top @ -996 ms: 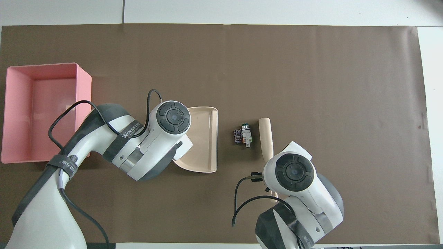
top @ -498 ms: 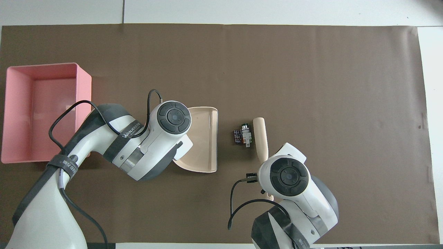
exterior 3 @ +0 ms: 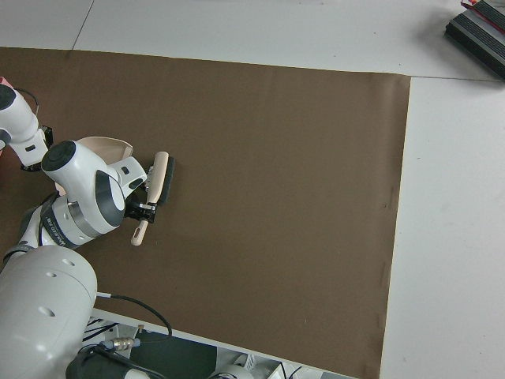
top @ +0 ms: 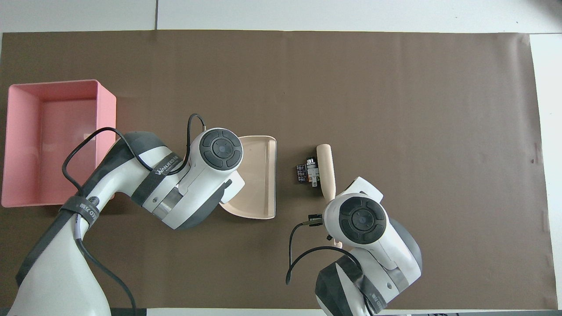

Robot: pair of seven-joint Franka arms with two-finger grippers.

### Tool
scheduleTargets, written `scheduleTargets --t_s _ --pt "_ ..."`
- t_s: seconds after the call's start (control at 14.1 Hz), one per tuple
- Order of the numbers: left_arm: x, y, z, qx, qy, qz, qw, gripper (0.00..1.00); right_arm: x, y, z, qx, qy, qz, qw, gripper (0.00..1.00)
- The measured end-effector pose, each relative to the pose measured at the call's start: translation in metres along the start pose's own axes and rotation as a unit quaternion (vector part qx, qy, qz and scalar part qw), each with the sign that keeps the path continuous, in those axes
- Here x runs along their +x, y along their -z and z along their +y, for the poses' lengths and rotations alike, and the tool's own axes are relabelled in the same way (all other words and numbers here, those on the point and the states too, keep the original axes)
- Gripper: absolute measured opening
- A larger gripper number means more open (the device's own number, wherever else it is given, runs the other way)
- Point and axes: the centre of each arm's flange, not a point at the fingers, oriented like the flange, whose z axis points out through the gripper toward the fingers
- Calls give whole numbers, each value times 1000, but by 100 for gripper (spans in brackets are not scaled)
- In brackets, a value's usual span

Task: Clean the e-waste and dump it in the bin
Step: 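Sweep the e-waste into the dustpan with the brush in the right gripper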

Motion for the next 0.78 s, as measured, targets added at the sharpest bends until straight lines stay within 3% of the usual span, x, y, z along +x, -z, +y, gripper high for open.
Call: scheduleTargets --t_s 0.28,0.5,0.78 --pt "-2 -1 -1 0 1 -3 1000 33 -6 -3 -31 18 4 -3 1000 26" --pt "-3 -1 -1 4 -3 -11 1000 33 -10 2 -58 97 -8 -18 995 26" --pt "-3 -2 -1 4 -3 -13 1000 33 -15 5 -88 200 -38 -31 979 26"
